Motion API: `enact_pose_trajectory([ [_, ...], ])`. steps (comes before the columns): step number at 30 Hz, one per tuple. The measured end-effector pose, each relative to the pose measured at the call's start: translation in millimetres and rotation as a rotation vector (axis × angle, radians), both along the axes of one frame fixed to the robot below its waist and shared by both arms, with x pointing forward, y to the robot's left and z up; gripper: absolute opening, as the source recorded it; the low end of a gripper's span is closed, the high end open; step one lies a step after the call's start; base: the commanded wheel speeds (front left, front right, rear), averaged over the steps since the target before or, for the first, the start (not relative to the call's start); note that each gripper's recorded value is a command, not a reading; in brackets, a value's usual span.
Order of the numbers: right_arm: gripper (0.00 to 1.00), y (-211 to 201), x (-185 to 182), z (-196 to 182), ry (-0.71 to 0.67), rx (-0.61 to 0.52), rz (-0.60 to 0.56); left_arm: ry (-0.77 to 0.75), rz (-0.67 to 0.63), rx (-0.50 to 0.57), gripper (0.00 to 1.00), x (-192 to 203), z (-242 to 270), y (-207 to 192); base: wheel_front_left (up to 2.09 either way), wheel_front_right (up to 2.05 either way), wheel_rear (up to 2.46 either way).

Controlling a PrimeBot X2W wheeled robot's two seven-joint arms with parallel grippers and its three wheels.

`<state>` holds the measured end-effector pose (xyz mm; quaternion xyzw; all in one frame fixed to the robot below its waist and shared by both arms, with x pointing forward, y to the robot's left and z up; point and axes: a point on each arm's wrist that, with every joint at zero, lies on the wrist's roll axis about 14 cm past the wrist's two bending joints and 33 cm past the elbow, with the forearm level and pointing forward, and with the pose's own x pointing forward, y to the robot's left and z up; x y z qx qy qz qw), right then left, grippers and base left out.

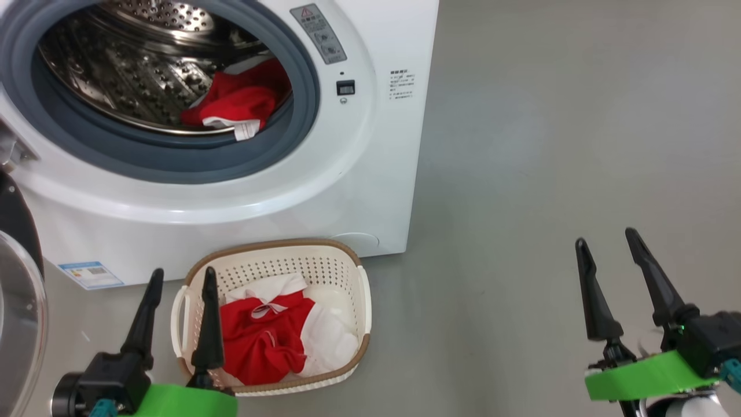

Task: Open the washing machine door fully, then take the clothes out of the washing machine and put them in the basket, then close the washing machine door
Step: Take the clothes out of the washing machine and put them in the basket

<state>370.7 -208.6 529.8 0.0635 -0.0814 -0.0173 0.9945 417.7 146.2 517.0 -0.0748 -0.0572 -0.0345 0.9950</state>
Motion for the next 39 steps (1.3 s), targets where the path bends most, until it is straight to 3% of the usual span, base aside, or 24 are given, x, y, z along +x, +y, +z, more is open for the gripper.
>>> enact_pose_trajectory([
  [21,1.0,-13,-29,-3,0.01,0.013,-0.046,0.005,0.009,0.006,1.0,-22,1,-1,0.0,0.0,0.0],
  [39,1.0,-10,-27,-2,0.006,0.013,-0.038,0.016,0.01,-0.008,1.0,-24,-2,-2,0.0,0.0,0.0],
])
